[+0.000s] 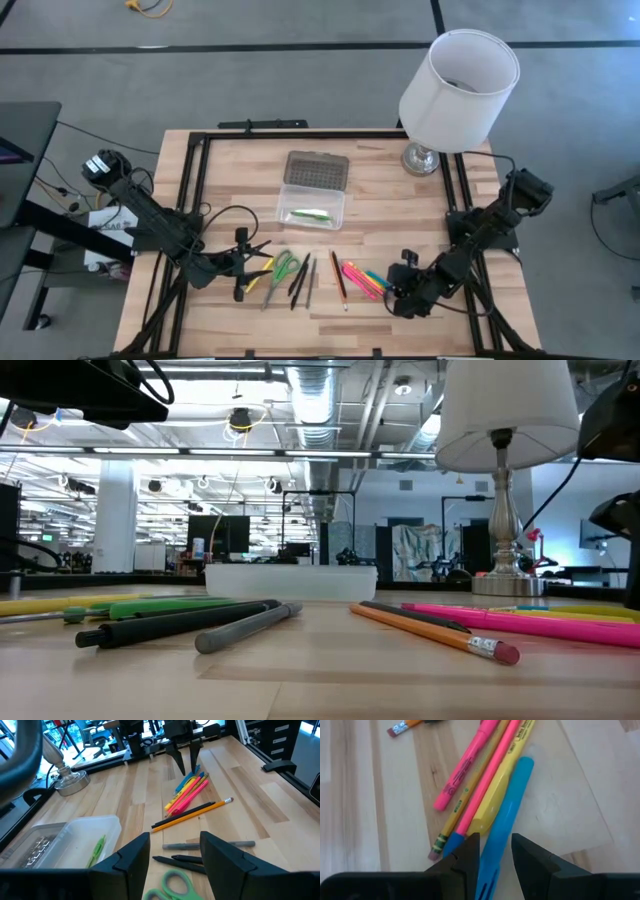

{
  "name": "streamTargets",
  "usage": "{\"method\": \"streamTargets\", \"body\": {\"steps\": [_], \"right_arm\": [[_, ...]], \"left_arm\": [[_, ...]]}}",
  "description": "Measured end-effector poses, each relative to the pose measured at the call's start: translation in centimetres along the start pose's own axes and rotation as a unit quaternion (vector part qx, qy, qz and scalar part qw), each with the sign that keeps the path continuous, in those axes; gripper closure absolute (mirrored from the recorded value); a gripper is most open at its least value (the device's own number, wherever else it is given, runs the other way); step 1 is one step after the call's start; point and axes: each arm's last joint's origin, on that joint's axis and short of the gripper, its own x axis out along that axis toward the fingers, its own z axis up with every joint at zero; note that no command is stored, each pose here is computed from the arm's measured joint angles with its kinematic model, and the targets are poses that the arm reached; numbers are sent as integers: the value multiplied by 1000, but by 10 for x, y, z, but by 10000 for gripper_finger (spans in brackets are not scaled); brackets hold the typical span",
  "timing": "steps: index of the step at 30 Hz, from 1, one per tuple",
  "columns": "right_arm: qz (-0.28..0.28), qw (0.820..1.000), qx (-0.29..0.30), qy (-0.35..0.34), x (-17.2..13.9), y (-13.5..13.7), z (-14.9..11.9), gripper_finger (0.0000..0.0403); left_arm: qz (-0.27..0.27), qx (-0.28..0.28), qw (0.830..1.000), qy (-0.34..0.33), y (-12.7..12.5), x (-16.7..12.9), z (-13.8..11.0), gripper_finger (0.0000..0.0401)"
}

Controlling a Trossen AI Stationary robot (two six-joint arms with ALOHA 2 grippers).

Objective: Pick & place school supplies into a supply box
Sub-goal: Put the blue pen into the black supply box

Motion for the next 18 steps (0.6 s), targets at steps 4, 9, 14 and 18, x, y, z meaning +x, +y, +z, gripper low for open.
{"method": "streamTargets", "body": {"steps": [4, 9, 14, 18], "right_arm": [[1, 1000, -6, 3, -1, 1, -2, 295], [1, 1000, -11, 5, -1, 0, -2, 295], [-5, 1000, -12, 13, 1, -2, -1, 295], [-2, 999, -25, 23, 2, -4, 1, 295]], "left_arm": [[0, 0, 1000, 0, 0, 0, 0, 232], [0, 0, 1000, 0, 0, 0, 0, 232], [0, 0, 1000, 0, 0, 0, 0, 232], [0, 1, 1000, 1, 0, 0, 0, 232]]}}
